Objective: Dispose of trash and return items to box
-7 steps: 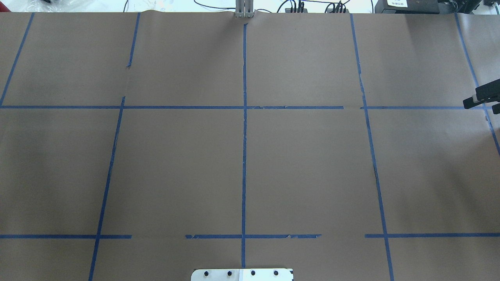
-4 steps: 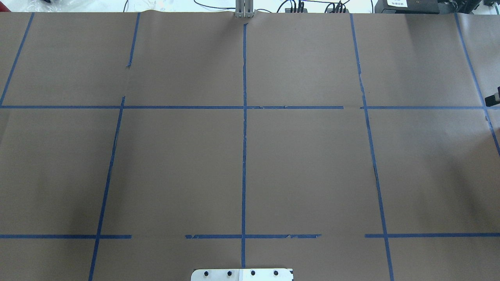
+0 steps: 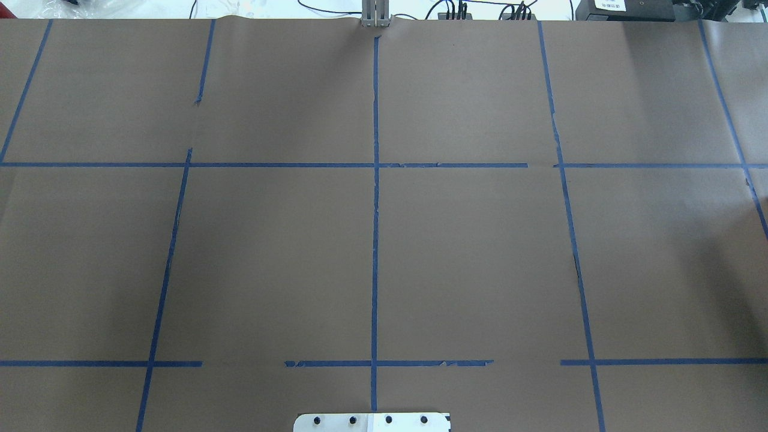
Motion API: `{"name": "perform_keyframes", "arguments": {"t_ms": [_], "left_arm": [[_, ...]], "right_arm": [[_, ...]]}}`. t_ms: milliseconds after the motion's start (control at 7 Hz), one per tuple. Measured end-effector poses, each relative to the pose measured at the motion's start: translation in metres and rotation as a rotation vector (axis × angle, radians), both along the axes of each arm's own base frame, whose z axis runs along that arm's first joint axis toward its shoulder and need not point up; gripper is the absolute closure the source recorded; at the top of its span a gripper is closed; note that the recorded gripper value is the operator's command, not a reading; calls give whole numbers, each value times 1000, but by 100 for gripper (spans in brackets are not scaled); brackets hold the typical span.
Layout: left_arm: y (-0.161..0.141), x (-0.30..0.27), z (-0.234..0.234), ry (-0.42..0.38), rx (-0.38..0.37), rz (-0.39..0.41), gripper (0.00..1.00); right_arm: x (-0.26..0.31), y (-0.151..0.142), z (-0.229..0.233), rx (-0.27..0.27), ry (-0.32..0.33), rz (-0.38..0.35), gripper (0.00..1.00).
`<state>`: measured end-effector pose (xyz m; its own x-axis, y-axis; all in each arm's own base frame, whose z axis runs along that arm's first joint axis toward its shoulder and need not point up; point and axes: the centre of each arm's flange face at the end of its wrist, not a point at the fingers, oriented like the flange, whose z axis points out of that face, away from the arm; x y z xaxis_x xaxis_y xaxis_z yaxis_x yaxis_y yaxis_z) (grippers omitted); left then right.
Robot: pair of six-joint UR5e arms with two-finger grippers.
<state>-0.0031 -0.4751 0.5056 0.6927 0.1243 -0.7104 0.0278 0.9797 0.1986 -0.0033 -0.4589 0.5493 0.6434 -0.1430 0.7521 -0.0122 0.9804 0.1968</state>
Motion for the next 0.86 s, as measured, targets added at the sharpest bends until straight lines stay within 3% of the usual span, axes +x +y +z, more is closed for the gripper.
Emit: {"name": "perform_keyframes", "arguments": {"t_ms": [571,857], "left_arm": [[-49,30,41,11,38,47,0],[-37,29,53,10,17,49,0]], "right_arm": [[12,10,29,13,-7,-45,0],[13,18,39,0,-2,-44,0]]}}
